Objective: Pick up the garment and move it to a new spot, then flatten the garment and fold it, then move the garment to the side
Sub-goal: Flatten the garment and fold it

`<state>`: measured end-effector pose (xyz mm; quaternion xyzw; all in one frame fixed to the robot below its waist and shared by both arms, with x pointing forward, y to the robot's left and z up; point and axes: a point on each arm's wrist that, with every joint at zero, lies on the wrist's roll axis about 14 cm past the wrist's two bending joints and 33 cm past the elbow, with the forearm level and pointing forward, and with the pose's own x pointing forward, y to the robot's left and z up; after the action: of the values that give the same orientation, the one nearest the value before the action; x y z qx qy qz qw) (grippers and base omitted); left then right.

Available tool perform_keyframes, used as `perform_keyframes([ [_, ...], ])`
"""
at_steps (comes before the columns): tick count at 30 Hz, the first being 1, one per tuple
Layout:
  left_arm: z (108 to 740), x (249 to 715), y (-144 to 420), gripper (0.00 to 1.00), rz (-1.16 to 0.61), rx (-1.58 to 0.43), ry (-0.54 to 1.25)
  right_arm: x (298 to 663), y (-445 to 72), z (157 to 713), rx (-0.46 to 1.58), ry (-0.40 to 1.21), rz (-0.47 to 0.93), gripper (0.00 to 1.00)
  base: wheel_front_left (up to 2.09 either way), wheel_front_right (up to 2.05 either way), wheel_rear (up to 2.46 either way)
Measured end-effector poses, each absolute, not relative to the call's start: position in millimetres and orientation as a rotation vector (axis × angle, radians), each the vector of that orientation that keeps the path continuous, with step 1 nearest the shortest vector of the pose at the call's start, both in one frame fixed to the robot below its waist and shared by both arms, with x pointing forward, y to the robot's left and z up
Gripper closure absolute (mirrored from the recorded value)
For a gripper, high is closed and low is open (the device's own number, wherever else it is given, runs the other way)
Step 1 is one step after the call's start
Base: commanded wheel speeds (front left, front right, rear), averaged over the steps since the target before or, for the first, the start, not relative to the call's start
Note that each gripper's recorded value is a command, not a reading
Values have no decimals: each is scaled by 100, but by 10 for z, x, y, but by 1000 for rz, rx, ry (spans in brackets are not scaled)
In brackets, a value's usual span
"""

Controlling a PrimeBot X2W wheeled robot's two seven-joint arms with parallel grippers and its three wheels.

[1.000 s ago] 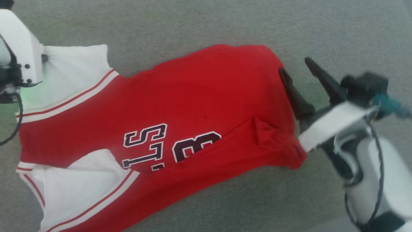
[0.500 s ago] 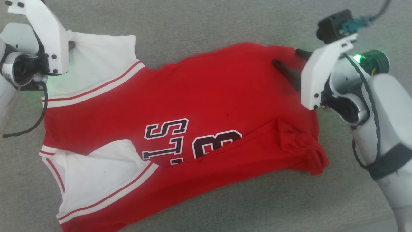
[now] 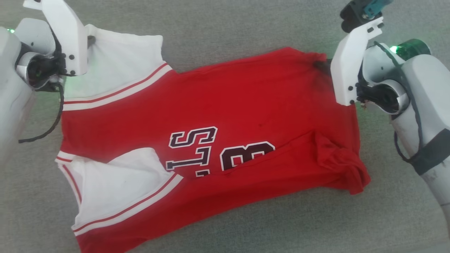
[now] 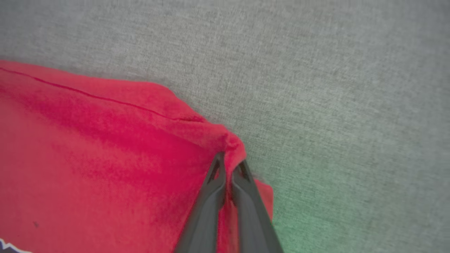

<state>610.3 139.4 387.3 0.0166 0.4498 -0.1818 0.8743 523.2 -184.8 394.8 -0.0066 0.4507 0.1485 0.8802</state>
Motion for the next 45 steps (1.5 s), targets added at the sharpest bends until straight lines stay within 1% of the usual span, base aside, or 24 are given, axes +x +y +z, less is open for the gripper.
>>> perform_keyframes([
  [8, 4197, 6033, 1580, 100, -336, 9, 923, 5287, -1896, 4181, -59, 818, 319, 100, 0, 0, 0],
  [14, 4540, 5924, 1610, 100, -344, 28, 878, 5270, -1865, 4434, -72, 710, 342, 100, 0, 0, 0],
  [21, 4763, 5547, 1574, 100, -378, 34, 874, 5088, -1813, 4646, -109, 647, 393, 100, 0, 0, 0],
  [24, 4797, 5293, 1559, 100, -395, 24, 897, 4996, -1795, 4698, -112, 634, 412, 100, 0, 0, 0],
  [25, 4797, 5293, 1559, 100, -395, 24, 897, 4996, -1795, 4698, -112, 634, 412, 100, 0, 0, 0],
  [27, 4835, 5023, 1555, 100, -407, 29, 918, 4882, -1803, 4693, -119, 645, 423, 100, 0, 0, 0],
  [28, 4835, 5023, 1555, 100, -407, 29, 918, 4882, -1803, 4693, -119, 645, 423, 100, 0, 0, 0],
  [31, 4857, 4724, 1474, 100, -443, 14, 940, 4741, -1792, 4645, -114, 673, 439, 100, 0, 0, 0],
  [38, 4673, 4105, 1442, 100, -458, 20, 1030, 4395, -1850, 4389, -77, 772, 442, 100, 0, 0, 0],
  [41, 4521, 3927, 1456, 100, -446, 7, 1075, 4249, -1866, 4231, -51, 825, 435, 100, 0, 0, 0],
  [45, 4307, 3811, 1520, 100, -413, 1, 1118, 4123, -1821, 4074, -14, 874, 431, 100, 0, 0, 0],
])
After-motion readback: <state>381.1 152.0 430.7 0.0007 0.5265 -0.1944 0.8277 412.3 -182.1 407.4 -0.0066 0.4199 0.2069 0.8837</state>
